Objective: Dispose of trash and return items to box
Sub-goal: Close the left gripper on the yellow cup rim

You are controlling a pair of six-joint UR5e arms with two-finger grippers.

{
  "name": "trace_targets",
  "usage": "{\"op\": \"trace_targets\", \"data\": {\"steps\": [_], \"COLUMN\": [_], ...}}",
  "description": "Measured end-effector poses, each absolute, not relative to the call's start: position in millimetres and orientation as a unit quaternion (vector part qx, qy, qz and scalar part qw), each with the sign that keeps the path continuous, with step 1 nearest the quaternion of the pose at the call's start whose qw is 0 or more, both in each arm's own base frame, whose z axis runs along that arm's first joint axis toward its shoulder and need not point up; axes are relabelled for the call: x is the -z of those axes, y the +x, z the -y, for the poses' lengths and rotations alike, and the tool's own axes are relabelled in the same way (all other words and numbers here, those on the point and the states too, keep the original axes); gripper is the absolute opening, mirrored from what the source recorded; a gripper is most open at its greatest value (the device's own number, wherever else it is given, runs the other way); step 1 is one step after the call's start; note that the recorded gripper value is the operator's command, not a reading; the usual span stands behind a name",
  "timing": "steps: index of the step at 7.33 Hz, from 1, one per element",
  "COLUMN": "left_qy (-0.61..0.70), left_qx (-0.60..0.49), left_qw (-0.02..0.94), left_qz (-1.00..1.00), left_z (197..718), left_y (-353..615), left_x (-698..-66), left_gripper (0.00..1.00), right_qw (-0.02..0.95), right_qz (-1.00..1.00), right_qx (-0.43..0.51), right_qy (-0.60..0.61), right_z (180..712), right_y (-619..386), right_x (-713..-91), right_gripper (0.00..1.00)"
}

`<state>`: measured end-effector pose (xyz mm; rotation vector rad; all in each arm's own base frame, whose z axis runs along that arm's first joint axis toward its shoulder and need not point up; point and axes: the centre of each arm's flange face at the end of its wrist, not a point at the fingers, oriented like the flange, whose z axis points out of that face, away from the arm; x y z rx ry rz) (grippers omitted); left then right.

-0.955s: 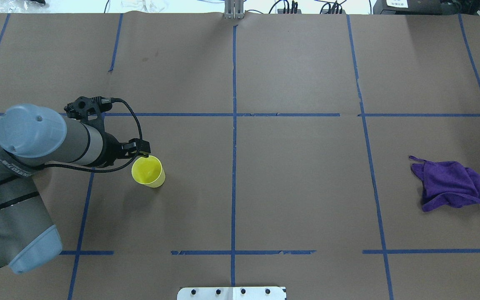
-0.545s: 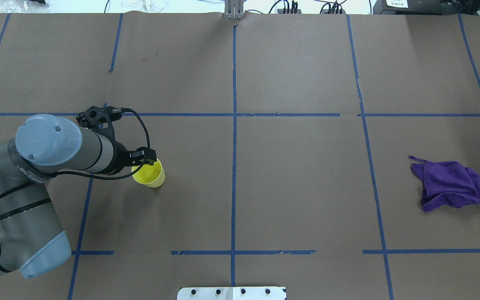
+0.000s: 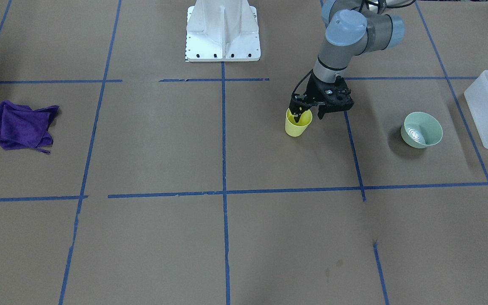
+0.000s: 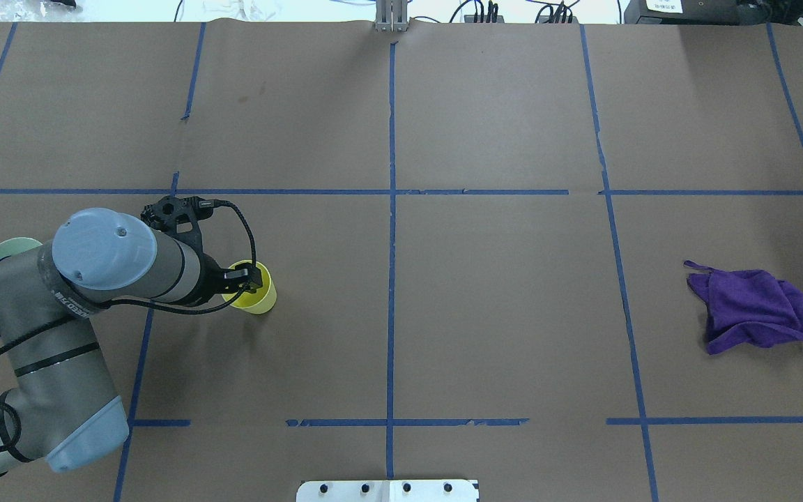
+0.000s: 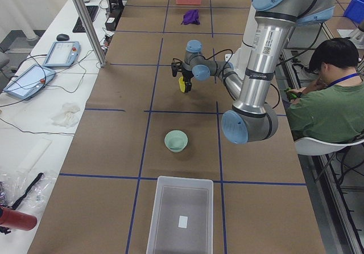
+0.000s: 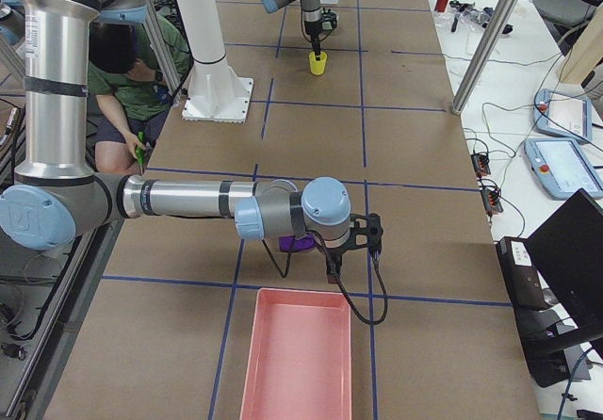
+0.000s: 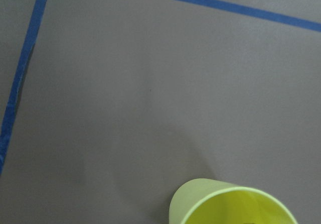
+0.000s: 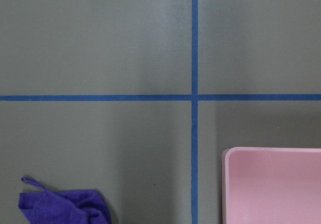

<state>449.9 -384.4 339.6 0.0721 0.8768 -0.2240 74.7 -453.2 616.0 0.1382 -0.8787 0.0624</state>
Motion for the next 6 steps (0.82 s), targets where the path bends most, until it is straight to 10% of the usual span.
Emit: {"op": "trace_targets", "data": {"steps": [6], "left_qy": [0.039], "left_qx": [0.118], "left_qw": [0.905], "left_qz": [-0.407], "left_z": [396], "left_y": [417], "left_x": [-289], "left_gripper": [0.00], "right_qw": [0.894], "right_qz": [0.440], "right_qx": [-0.059], "right_qy": [0.050], "right_z": [455], "right_y": [64], "right_x": [-609], "right_gripper": [1.00]}}
